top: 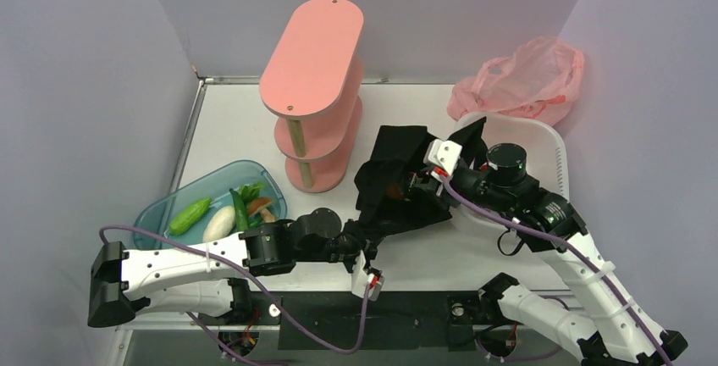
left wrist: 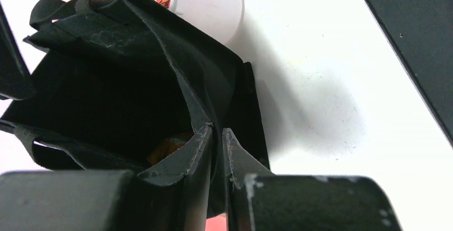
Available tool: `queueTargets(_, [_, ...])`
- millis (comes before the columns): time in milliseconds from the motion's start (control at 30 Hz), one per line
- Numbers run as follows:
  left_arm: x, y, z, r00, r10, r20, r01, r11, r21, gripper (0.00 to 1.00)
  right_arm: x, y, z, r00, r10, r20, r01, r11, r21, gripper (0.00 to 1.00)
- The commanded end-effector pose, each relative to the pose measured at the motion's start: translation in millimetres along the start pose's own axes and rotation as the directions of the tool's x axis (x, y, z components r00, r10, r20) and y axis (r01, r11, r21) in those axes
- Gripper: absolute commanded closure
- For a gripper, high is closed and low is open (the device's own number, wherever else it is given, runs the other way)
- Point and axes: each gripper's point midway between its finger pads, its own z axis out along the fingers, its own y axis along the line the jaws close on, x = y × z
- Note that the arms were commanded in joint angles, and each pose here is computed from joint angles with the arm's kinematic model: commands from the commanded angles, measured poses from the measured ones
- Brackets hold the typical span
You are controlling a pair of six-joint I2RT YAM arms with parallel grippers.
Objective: Untie the knot of the grocery bags and take out the mixed food
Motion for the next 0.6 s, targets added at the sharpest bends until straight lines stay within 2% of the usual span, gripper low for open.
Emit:
queueTargets(0, [-18,9,-13,0.994,-0.101,0.051,0.100,0.995,0.015,0.90,3,-25,25,0.986,-0.166,-0.019,0.167,0.985,0.034,0.69])
queueTargets(167, [-20,17,-18,0.989,-0.136,0.052,0.136,0.991,0.004,0.90,40,-26,53,0.944,-0.320,-0.086,0.318,0.947,-0.040,0.69])
queueTargets(333, [-18,27,-24,0.981,-0.188,0.052,0.188,0.982,0.000,0.91,54,-31,86,0.887,-0.458,-0.058,0.452,0.888,-0.087,0.60])
queueTargets(467, [-14,26,-26,0.984,-0.170,0.048,0.170,0.985,0.013,0.91,60,-42,111,0.851,-0.522,-0.052,0.517,0.851,-0.093,0.52])
queueTargets(567, [-11,23,-27,0.988,-0.147,0.042,0.146,0.989,0.024,0.92,66,-46,127,0.836,-0.547,-0.051,0.539,0.835,-0.114,0.50])
